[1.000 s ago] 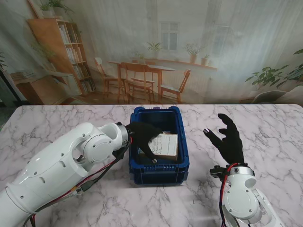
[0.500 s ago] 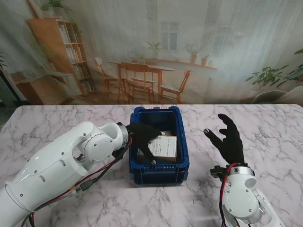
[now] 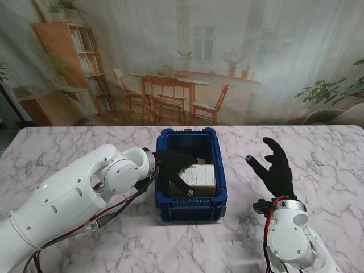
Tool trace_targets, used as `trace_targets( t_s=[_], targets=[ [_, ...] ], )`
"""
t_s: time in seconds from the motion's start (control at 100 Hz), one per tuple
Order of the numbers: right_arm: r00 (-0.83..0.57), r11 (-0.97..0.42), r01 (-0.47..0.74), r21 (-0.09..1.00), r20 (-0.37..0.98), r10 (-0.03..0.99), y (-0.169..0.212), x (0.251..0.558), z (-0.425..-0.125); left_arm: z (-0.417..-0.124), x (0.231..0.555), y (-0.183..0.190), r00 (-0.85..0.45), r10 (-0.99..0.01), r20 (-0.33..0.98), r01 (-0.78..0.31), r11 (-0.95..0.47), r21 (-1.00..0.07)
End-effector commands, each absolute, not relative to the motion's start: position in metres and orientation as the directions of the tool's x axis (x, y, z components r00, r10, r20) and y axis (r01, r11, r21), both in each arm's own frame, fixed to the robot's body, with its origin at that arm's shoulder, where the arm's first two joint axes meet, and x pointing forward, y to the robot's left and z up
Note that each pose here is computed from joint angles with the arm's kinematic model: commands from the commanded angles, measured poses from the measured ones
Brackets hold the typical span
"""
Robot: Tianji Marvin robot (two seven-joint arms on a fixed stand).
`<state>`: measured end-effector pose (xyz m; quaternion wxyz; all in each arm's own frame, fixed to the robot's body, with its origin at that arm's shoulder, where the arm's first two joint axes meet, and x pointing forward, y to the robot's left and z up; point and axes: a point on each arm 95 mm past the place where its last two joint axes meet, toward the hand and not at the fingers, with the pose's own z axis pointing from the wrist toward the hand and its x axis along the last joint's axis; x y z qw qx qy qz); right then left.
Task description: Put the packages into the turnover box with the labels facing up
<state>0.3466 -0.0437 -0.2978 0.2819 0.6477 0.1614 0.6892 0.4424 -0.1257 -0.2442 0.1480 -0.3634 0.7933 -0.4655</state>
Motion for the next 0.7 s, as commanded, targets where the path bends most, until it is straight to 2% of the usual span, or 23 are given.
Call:
trace_targets(
  t_s=[0.0,0.69],
  targets=[
    [0.007,-0.788,-0.181,0.589,0.802,0.597,-0.0434,0.346,-0.2994,-0.2472,0.4448,-0.1243,-0.692,-0.717,0.083,-0.429,0.317,-0.846],
    [0.01,-0.785,-0.177,0.594,0.798,0.602,-0.0435,0.346,-0.2998,-0.2475,0.4441,-0.1245,-0.684,-0.726,0.067,-0.419,0.316,-0.851]
  ],
)
